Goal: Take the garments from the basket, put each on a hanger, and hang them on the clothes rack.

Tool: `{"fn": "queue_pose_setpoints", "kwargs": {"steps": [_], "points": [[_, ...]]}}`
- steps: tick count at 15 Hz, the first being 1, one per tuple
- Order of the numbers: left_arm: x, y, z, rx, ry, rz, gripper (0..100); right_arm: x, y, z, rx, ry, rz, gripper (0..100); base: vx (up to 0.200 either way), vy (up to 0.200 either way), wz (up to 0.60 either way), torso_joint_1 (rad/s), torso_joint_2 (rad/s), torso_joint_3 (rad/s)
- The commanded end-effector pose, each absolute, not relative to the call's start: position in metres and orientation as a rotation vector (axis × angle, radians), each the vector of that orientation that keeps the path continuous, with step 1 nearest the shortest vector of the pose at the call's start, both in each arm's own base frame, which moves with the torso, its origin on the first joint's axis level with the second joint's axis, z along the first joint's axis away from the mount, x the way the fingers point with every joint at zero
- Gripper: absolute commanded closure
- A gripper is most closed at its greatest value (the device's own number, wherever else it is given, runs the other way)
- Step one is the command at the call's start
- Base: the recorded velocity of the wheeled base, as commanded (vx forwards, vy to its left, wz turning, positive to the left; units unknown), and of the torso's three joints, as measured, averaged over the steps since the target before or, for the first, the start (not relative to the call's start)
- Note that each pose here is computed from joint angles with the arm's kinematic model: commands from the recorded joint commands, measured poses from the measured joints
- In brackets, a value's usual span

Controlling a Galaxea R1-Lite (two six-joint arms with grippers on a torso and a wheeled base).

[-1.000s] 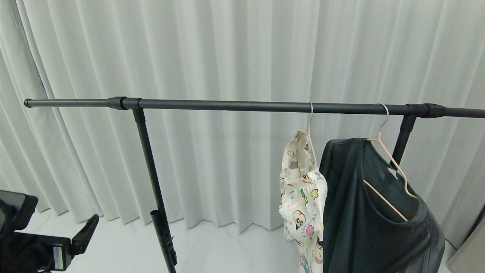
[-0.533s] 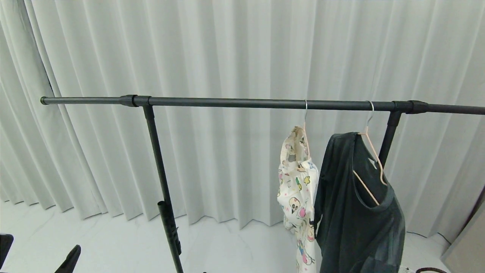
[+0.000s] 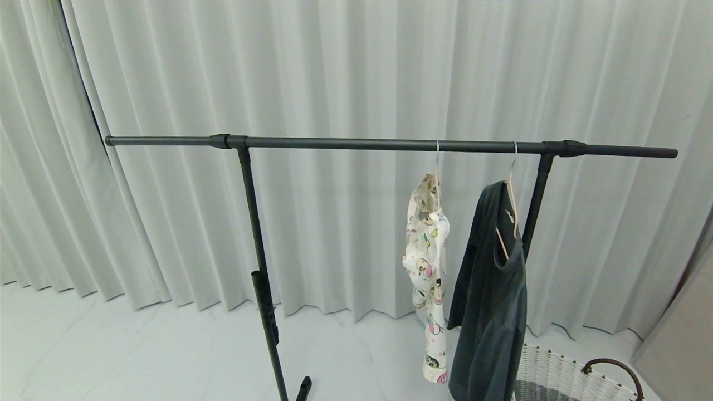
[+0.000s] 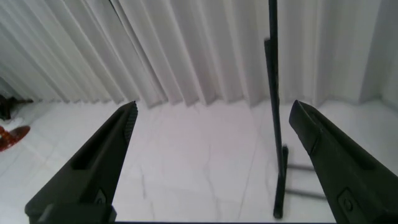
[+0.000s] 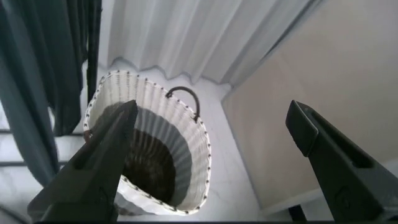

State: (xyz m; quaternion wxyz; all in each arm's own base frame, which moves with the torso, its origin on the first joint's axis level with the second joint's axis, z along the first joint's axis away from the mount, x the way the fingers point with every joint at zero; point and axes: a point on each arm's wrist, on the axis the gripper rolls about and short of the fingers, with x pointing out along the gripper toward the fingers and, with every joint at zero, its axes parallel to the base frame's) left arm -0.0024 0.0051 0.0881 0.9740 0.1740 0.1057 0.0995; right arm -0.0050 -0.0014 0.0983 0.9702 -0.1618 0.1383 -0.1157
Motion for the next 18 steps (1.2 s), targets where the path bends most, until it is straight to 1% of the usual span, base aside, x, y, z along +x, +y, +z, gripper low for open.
{"fn": "queue_pose_setpoints", "kwargs": {"steps": [1, 3, 9, 13, 14, 16, 17, 18], "points": [[-0.023, 0.0052, 0.0833, 0.332, 0.003, 0.226, 0, -0.0184, 0.0007, 0.0865, -0.279, 0.141, -0.235, 0, 0.0, 0.0, 0.0, 0.0, 0.0, 0.0], [-0.0244, 0.0052, 0.0827, 0.313, -0.014, 0.238, 0, -0.019, 0.0, 0.0863, -0.239, 0.132, -0.267, 0, 0.0, 0.0, 0.0, 0.0, 0.0, 0.0], [-0.0243, 0.0051, 0.0827, 0.309, -0.015, 0.235, 0, -0.0177, -0.0001, 0.0856, -0.262, 0.112, -0.266, 0, 0.0, 0.0, 0.0, 0.0, 0.0, 0.0], [-0.0243, 0.005, 0.082, 0.166, -0.026, 0.227, 0, -0.0172, 0.0013, 0.0856, -0.244, 0.103, -0.202, 0, 0.0, 0.0, 0.0, 0.0, 0.0, 0.0], [-0.0242, 0.0046, 0.082, 0.156, -0.029, 0.21, 0, -0.0172, 0.0012, 0.0856, -0.237, 0.1, -0.186, 0, 0.0, 0.0, 0.0, 0.0, 0.0, 0.0], [-0.0233, 0.0027, 0.0807, 0.158, -0.036, 0.125, 0, -0.0173, 0.0005, 0.085, -0.223, 0.094, -0.133, 0, 0.0, 0.0, 0.0, 0.0, 0.0, 0.0], [-0.0232, 0.0018, 0.0806, 0.158, -0.038, 0.085, 0, -0.0178, -0.0006, 0.0852, -0.215, 0.082, -0.072, 0, 0.0, 0.0, 0.0, 0.0, 0.0, 0.0], [-0.0232, 0.0019, 0.0806, 0.155, -0.038, 0.083, 0, -0.0181, -0.0016, 0.0851, -0.214, 0.072, -0.02, 0, 0.0, 0.0, 0.0, 0.0, 0.0, 0.0]]}}
